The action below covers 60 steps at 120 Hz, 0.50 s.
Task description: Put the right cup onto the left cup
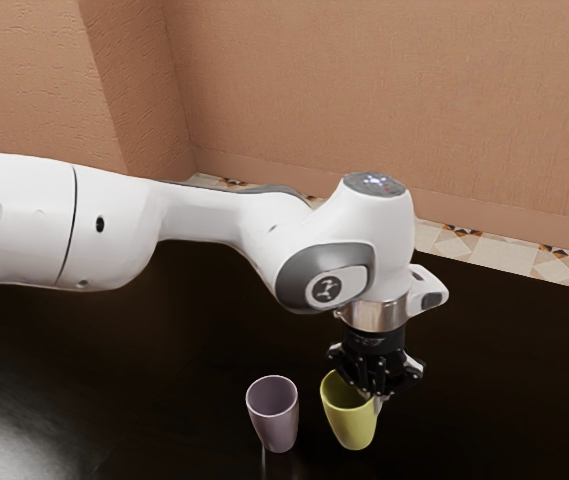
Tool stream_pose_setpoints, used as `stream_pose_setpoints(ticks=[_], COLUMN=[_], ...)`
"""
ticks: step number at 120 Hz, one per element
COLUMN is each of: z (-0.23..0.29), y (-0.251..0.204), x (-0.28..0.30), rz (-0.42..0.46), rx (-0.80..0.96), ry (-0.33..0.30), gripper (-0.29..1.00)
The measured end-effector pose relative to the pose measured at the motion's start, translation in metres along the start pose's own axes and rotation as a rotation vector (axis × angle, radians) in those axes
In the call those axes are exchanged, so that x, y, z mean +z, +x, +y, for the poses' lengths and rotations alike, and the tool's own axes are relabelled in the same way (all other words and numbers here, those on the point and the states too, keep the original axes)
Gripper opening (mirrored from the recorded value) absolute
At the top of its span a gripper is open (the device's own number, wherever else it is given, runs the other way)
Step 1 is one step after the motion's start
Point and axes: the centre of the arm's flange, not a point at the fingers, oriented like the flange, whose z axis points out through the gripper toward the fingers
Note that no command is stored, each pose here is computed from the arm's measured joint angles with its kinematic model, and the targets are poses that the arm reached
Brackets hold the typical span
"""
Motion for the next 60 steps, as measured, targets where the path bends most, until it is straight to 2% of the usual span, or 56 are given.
stream_pose_setpoints(ticks=[26, 60], z=[-0.011, -0.037], y=[-0.008, -0.016], x=[-0.045, -0.069], rz=[0.022, 0.014], rx=[-0.004, -0.026], ry=[-0.019, -0.012], gripper=[-0.08, -0.08])
